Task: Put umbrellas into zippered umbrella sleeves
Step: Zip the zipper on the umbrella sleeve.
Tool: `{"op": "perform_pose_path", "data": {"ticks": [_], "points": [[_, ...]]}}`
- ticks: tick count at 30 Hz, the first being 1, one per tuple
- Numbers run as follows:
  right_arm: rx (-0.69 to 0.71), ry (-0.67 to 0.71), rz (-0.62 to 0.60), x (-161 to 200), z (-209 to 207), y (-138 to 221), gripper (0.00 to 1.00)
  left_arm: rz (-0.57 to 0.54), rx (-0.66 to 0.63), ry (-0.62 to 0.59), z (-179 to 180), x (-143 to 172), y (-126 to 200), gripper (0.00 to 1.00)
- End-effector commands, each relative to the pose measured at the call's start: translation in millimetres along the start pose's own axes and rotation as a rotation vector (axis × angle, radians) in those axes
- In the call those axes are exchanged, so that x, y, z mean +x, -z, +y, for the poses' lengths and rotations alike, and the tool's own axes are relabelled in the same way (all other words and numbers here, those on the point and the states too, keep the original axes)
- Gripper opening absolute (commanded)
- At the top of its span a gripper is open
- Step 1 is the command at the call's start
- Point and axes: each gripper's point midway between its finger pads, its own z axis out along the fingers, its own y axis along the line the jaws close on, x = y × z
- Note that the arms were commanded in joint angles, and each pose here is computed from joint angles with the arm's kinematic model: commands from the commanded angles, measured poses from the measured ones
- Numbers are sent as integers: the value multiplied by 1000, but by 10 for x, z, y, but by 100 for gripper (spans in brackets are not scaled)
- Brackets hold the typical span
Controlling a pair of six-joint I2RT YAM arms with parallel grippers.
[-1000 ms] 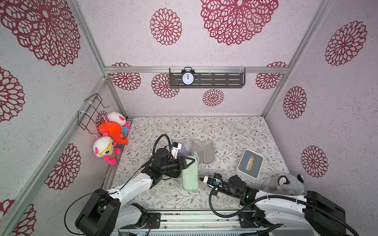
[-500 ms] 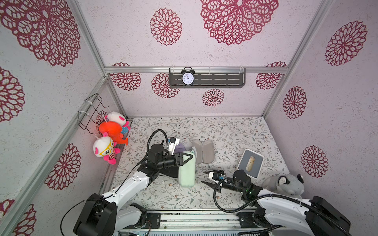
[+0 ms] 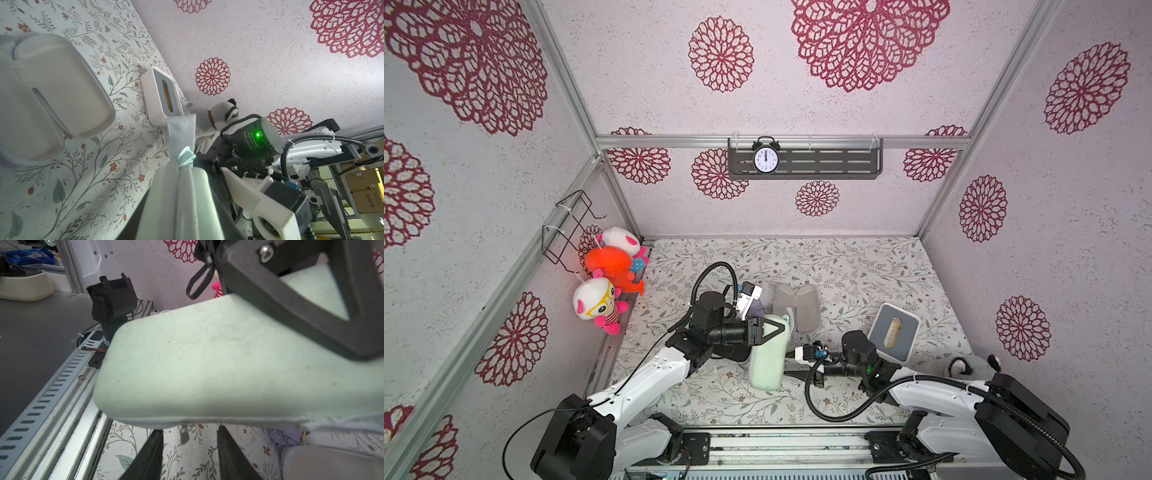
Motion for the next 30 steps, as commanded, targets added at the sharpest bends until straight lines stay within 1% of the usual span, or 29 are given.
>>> {"op": "perform_pose_path", "data": {"ticks": [1, 6, 9, 12, 13, 14, 21, 27, 30], "points": [[-55, 48, -69, -209, 35, -6, 41, -7, 60, -74, -222, -92, 20, 0], [-96, 35, -67, -197, 64, -31, 38, -1, 62, -78, -225, -78, 21, 0], [-76, 35, -61, -170, 24, -41, 33, -4, 63, -81, -234, -83, 27, 0], [-51, 47, -63, -182, -5, -21, 26, -4, 60, -77, -224, -82, 19, 0], [-46, 52, -64, -182, -4, -9, 21, -4, 58, -77, -218, -82, 14, 0], [-41, 59, -69, -200, -6, 0, 18, -4, 60, -76, -217, -83, 12, 0], [-6, 80, -57, -186, -50, 18, 1, -1, 61, -72, -216, -83, -7, 0], [58, 99, -54, -198, -160, 33, 0, 9, 62, -58, -196, -65, -38, 0], [118, 116, -73, -251, -242, 73, 0, 6, 52, -53, -171, -46, -29, 0]]}}
